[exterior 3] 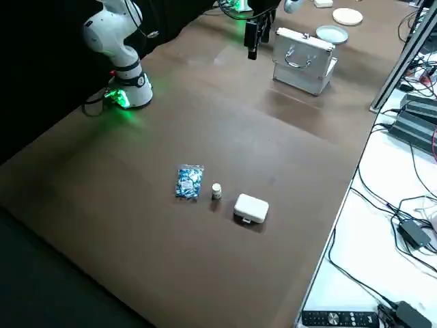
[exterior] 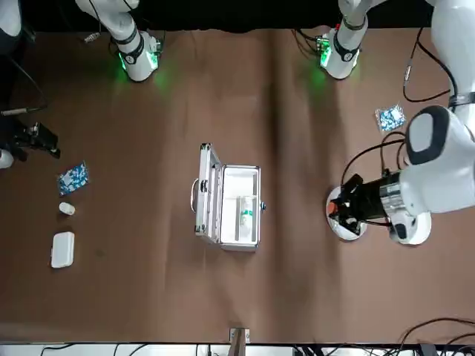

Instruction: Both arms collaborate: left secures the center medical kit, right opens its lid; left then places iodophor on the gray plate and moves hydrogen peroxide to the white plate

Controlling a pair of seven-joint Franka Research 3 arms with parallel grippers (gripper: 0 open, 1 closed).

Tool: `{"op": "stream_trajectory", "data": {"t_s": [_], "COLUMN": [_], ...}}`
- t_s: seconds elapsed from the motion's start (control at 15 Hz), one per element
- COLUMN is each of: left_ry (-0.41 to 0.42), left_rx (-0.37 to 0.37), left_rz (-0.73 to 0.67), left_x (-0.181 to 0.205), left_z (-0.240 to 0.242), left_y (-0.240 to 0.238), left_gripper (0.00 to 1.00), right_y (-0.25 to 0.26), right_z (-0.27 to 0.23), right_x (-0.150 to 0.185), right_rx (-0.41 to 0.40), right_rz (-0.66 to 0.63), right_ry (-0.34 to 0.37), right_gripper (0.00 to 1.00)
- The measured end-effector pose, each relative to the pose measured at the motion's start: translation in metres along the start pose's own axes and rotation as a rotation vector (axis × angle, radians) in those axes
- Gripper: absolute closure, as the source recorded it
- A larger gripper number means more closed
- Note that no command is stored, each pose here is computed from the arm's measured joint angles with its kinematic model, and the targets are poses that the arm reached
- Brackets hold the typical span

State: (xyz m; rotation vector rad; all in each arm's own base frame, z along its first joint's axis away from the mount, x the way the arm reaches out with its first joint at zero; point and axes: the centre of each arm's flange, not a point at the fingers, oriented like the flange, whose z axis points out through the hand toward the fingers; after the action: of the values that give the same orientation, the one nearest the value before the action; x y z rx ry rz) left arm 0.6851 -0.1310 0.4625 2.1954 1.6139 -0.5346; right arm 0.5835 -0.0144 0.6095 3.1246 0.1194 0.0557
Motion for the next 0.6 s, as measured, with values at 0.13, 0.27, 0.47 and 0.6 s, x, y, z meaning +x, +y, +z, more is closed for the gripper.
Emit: {"op": "stream_trajectory", "data": {"t_s": [0.13,0.27,0.47,0.6], "left_ry": [-0.016,-0.030,-0.126,-0.189], "left_rx": [0.028,0.051,0.061,0.060], "left_rz": [0.032,0.049,0.005,-0.003], "left_x": [0.019,0.036,0.056,0.074], "left_z": [-0.002,-0.003,-0.002,-0.003], "left_y": [-0.006,-0.011,-0.016,-0.020], "left_gripper": [0.67,0.67,0.67,0.67], "right_y": [0.000,0.000,0.001,0.001], "right_z": [0.000,0.000,0.000,0.001], "right_x": [0.000,0.000,0.000,0.000], "right_rx": [0.000,0.000,0.000,0.000], "right_rz": [0.000,0.000,0.001,0.001], "right_ry": [0.000,0.000,-0.002,-0.003], "right_gripper": [0.01,0.01,0.01,0.01]}}
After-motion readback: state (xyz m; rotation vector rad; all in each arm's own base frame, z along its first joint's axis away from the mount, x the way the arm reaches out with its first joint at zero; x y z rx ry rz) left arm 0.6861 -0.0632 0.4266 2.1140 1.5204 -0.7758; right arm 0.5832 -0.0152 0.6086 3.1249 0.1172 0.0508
